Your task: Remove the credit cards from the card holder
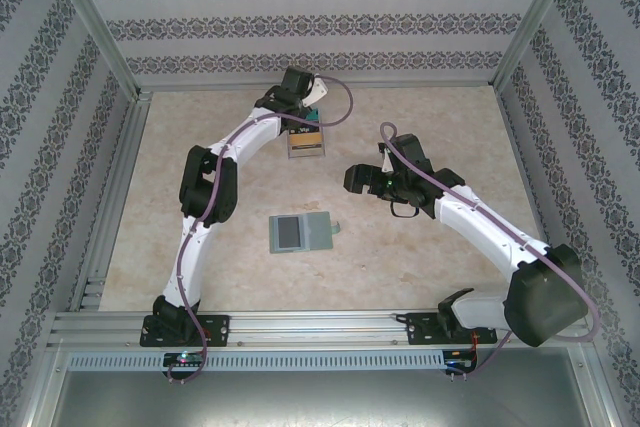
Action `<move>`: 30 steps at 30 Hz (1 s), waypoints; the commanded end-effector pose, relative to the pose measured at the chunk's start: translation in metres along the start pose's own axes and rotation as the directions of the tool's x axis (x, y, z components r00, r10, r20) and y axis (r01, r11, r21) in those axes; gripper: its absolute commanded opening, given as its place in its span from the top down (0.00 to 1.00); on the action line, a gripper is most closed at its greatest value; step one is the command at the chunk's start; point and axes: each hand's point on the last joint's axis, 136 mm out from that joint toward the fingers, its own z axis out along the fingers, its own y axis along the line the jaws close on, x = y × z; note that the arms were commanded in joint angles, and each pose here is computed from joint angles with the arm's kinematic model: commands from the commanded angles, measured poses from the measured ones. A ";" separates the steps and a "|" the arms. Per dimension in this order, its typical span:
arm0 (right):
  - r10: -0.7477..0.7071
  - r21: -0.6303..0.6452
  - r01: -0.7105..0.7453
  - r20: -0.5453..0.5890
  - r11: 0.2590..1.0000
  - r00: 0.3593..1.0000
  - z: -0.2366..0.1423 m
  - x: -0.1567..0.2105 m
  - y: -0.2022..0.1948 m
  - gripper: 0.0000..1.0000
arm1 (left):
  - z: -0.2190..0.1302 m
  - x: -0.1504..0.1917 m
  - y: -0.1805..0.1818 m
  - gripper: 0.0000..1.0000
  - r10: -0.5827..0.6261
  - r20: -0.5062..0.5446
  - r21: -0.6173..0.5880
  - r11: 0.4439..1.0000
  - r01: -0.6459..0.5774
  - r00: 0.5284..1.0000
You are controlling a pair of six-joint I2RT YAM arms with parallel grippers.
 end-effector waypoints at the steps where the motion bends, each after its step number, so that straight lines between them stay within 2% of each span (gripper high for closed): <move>1: -0.025 -0.010 0.025 0.017 1.000 1.000 0.003 -0.011 0.009 0.02 | -0.040 -0.018 0.040 0.44 -0.158 0.042 -0.011 0.987 0.159 0.987; 7: -0.063 -0.046 0.064 0.025 0.997 0.998 0.028 -0.034 0.023 0.02 | -0.074 -0.013 0.058 0.38 -0.325 0.018 0.009 0.946 0.325 0.946; 11: -0.076 -0.089 0.079 0.037 0.993 0.996 0.055 -0.064 0.040 0.02 | -0.104 0.002 0.078 0.28 -0.519 0.014 0.014 0.855 0.519 0.855; 14: -0.076 -0.123 0.079 0.033 0.989 0.997 0.081 -0.087 0.052 0.02 | -0.129 0.010 0.090 0.16 -0.634 0.042 0.040 0.773 0.633 0.772; 20: -0.065 -0.175 0.075 0.062 0.982 0.996 0.127 -0.130 0.068 0.02 | -0.182 0.028 0.090 0.00 -0.728 0.054 0.084 0.686 0.723 0.684; 30: 0.020 -0.241 0.009 0.118 0.971 0.993 0.180 -0.180 0.066 0.02 | -0.260 0.067 0.074 0.00 -0.821 0.053 0.149 0.570 0.808 0.569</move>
